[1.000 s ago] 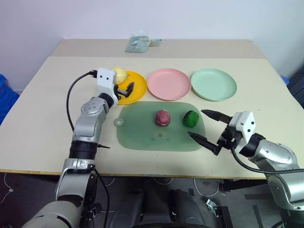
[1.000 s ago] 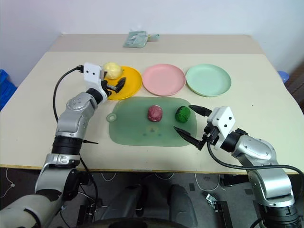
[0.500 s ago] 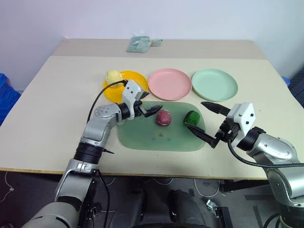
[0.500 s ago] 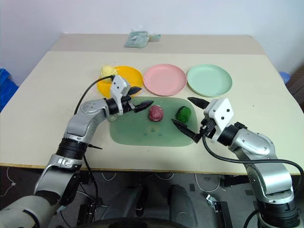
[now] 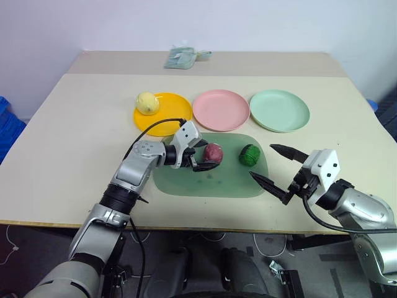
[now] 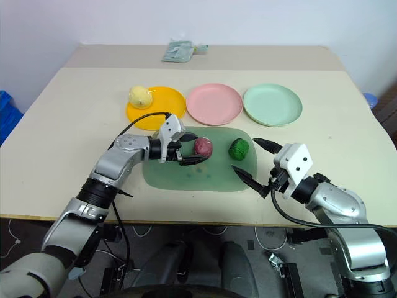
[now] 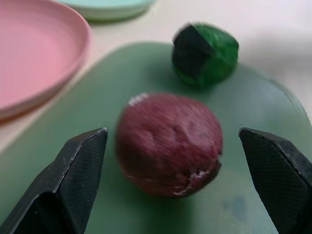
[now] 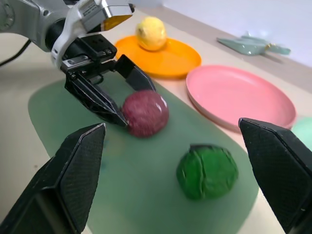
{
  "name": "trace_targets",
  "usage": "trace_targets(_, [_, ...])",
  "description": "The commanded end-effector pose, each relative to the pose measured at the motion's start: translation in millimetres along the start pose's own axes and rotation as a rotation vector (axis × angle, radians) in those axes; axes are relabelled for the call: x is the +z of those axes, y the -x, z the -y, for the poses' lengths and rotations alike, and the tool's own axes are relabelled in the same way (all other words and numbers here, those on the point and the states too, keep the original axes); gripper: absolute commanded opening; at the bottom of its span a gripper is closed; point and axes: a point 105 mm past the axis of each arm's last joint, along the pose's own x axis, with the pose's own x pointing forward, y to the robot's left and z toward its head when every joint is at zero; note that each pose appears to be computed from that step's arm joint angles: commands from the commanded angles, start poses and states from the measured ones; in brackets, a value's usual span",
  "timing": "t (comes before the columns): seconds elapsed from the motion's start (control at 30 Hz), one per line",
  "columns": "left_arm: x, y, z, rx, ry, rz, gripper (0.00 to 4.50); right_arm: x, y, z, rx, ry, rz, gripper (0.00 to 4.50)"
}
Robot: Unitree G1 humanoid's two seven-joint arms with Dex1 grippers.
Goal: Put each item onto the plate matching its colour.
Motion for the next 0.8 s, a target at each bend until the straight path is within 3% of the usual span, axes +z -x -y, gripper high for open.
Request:
trace_targets(0.03, [12,-2,-6,0.024,-0.053,0.017,3.67,7,2,2,-0.021,0.042,0.041,4.5])
trace_targets(0.13, [23,-2,-11,0.065,-0.055,0.068,2.43,6,2,1,-0.025,0.044,0.044,4.5])
trace_targets(0.3, [41,-5,-26,0.164,-0.034,0.135,2.43,8,-1,0,-0.028,0.048,0.051,4.5])
trace_targets(0.43, [73,-13,-62,0.371,0.036,0.22,2.43,10,-3,2,-0.026,0.058,0.053,4.5])
trace_targets(0.57, [86,-20,-96,0.58,0.067,0.211,2.43,13,-9,5,-0.02,0.068,0.06,4.5])
trace_targets(0.8, [95,-42,-99,0.661,0.063,0.204,2.43,20,-18,8,-0.016,0.086,0.083,4.5])
